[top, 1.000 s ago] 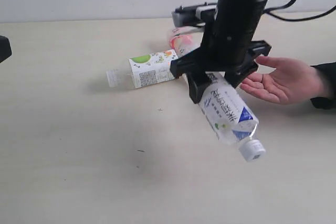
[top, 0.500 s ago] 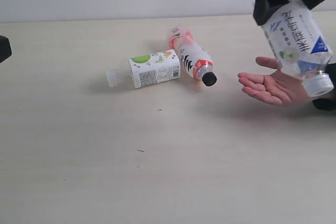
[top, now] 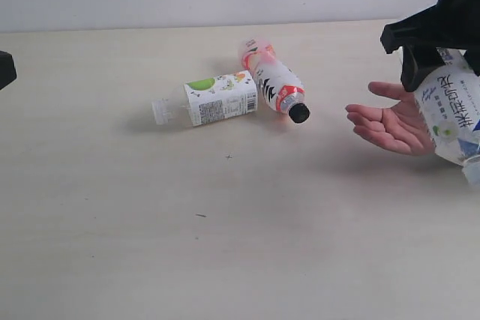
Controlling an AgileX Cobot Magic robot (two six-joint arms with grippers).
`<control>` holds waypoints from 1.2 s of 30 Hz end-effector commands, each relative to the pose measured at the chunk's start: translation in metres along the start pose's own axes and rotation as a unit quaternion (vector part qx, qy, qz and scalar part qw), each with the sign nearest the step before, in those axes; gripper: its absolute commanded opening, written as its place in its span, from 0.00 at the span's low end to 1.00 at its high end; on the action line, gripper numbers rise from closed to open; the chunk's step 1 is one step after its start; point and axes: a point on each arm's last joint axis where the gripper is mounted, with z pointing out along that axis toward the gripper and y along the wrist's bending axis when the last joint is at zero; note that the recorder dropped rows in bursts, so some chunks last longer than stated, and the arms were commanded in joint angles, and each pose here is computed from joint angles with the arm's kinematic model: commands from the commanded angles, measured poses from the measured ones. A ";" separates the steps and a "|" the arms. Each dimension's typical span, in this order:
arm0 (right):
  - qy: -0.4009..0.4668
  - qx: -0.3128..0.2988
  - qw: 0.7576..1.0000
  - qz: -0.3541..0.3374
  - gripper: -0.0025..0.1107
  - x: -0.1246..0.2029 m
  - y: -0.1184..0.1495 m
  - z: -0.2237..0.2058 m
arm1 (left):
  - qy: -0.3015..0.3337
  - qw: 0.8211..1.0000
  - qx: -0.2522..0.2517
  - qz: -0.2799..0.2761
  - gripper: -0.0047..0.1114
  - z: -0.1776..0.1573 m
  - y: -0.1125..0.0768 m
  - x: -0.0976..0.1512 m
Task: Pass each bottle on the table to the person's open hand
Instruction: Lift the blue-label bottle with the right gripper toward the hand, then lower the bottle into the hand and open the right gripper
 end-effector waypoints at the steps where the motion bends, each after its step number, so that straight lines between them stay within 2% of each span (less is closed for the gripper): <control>1: -0.021 -0.001 1.000 0.000 0.02 -0.001 -0.001 0.008 | -0.004 1.000 -0.001 0.002 0.05 -0.001 0.000 0.000; 13: -0.003 -0.001 1.000 -0.014 0.02 -0.014 0.003 0.047 | -0.004 1.000 -0.001 0.002 0.05 -0.001 0.000 0.000; 25: -0.003 -0.002 1.000 -0.013 0.04 -0.021 0.006 0.067 | -0.004 1.000 -0.001 0.002 0.05 -0.001 0.000 0.000; 30: -0.005 -0.002 1.000 -0.013 0.25 -0.022 0.006 0.068 | -0.004 1.000 -0.001 0.002 0.05 -0.001 0.000 0.000; 36: -0.002 -0.002 1.000 -0.013 0.61 -0.021 0.006 0.068 | -0.004 1.000 -0.001 0.002 0.05 -0.001 0.000 0.000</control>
